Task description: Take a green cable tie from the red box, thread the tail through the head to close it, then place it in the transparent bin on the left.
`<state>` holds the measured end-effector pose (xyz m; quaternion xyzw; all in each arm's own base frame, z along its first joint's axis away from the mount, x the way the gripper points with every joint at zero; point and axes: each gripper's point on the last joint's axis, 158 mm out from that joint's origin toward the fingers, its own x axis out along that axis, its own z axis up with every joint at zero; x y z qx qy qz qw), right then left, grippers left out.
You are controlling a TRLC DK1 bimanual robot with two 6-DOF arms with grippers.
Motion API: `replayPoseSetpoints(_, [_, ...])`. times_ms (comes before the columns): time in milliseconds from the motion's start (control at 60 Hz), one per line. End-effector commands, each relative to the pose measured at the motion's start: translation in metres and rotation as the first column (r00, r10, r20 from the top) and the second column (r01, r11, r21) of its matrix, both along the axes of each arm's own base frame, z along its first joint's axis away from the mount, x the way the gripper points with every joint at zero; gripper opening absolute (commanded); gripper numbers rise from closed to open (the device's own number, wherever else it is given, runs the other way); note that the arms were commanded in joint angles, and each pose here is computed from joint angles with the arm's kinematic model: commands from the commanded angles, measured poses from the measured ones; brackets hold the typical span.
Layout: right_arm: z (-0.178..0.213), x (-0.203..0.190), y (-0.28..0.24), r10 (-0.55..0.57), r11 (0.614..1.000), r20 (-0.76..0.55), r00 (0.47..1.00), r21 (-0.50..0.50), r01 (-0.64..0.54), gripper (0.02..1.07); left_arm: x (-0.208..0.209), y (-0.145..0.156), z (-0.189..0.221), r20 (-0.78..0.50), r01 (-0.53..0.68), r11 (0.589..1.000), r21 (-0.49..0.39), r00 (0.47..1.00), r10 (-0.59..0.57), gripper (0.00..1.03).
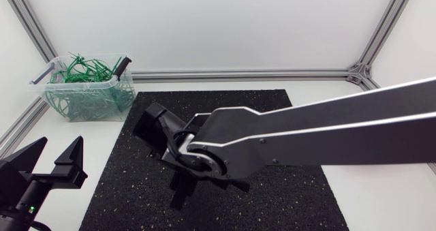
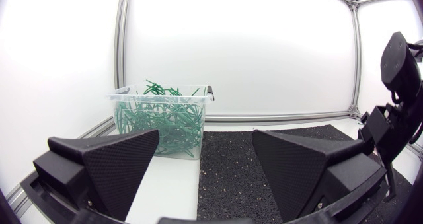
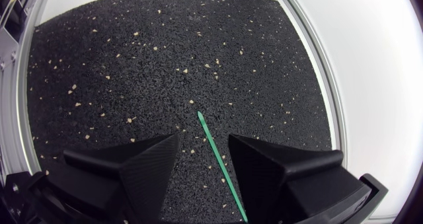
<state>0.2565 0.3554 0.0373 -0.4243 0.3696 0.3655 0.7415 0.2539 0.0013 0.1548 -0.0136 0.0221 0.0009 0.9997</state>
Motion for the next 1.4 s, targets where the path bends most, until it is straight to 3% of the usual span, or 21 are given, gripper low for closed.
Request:
replayPoseSetpoints(0, [0.014,0.008,-0.023,-0.028,0.999,-0.035,0.999,0.03,0.029,0.83,0.001,0.0,-0.029,-0.077,-0.002,1.0,-0.005,0.997,0.002,0.99])
replayPoseSetpoints(300, [0.016,0.008,-0.105,0.014,0.999,-0.22,0.975,0.054,-0.002,0.88,0.001,-0.002,-0.029,-0.077,0.009,1.0,-0.005,0.997,-0.009,0.99])
replayPoseSetpoints(783, [-0.026,0.025,-0.235,0.002,0.995,-0.348,0.937,-0.09,-0.036,0.87,0.0,0.001,-0.023,-0.062,0.002,0.999,0.044,0.998,0.001,0.97])
replayPoseSetpoints(917, [-0.04,0.021,-0.251,0.03,0.988,-0.379,0.925,-0.128,-0.084,0.86,-0.001,0.001,-0.02,-0.122,0.006,0.999,0.047,0.993,-0.001,0.96])
replayPoseSetpoints(1017, [-0.049,0.024,-0.259,0.057,0.982,-0.39,0.919,-0.143,-0.121,0.75,0.002,-0.001,-0.018,-0.157,0.015,0.999,0.044,0.988,-0.008,0.96])
replayPoseSetpoints(1167, [-0.061,0.022,-0.266,0.085,0.972,-0.412,0.907,-0.166,-0.166,0.74,0.004,-0.012,-0.014,-0.181,0.057,0.998,0.031,0.982,-0.05,0.96])
replayPoseSetpoints(1233, [-0.064,0.023,-0.266,0.093,0.97,-0.405,0.91,-0.17,-0.175,0.68,0.006,-0.017,-0.013,-0.197,0.075,0.997,0.027,0.978,-0.068,0.96])
replayPoseSetpoints(1383, [-0.068,0.029,-0.263,0.114,0.965,-0.398,0.91,-0.173,-0.196,0.65,0.015,-0.03,-0.017,-0.298,0.122,0.992,0.022,0.948,-0.111,0.96])
